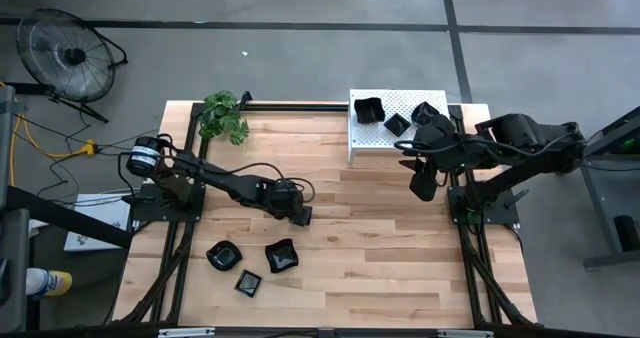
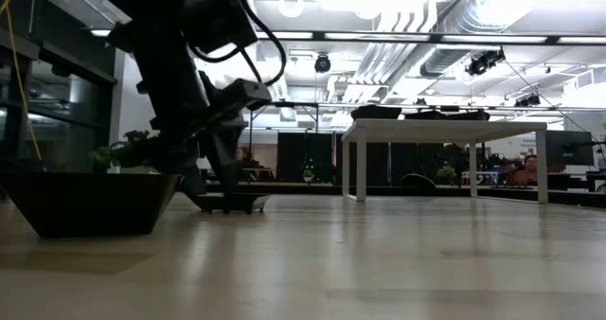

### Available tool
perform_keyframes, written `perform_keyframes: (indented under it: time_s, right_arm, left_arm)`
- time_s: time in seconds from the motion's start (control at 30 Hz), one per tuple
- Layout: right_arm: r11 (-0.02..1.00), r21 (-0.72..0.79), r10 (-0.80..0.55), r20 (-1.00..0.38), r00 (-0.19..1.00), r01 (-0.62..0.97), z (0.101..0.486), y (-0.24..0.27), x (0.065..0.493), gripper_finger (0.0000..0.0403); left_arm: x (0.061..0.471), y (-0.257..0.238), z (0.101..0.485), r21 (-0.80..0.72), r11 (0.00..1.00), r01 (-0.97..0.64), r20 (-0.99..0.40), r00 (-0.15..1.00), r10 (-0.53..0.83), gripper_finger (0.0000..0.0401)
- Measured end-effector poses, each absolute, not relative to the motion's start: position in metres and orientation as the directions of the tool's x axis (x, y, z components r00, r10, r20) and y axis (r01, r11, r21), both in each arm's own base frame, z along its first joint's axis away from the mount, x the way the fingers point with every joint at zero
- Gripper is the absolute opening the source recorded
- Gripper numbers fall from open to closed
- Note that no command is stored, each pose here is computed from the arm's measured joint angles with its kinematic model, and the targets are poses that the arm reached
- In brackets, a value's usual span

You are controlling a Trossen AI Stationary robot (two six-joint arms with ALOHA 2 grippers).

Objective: Pick & Place Mini shaped plates
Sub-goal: Stack the square plate on top of the square plate on the shelf

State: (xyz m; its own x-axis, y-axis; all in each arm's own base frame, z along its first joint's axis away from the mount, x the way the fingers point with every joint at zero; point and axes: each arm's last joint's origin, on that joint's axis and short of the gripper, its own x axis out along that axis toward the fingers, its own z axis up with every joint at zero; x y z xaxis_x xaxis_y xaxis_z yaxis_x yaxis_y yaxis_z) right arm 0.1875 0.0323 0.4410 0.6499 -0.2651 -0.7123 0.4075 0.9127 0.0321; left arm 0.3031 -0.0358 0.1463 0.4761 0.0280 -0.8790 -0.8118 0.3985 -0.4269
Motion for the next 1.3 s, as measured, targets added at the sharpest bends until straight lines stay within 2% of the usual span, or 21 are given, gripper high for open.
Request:
perform_keyframes:
  time_s: [0.3,0.73,1.03,1.3]
  right_arm:
    - [0.913,0.026,-0.267,-0.718,0.643,0.408,0.4405,0.0321,0.1868,0.0108]
    - [0.913,0.019,-0.269,-0.724,0.636,0.408,0.4399,0.032,0.186,0.0108]
    - [0.913,0.012,-0.271,-0.731,0.626,0.408,0.4391,0.0317,0.185,0.0108]
    - [0.911,0.003,-0.274,-0.743,0.611,0.413,0.4379,0.0314,0.1835,0.0108]
  left_arm:
    - [0.3028,-0.0356,0.1463,-0.422,0.405,-0.811,-0.881,0.473,0.029,0.0185]
    - [0.3012,-0.0351,0.1448,-0.406,0.407,-0.818,-0.889,0.457,0.032,0.0087]
    - [0.3021,-0.0351,0.1449,-0.413,0.408,-0.814,-0.884,0.467,0.038,0.0058]
    - [0.3063,-0.0356,0.15,-0.414,0.459,-0.786,-0.875,0.483,0.039,0.0034]
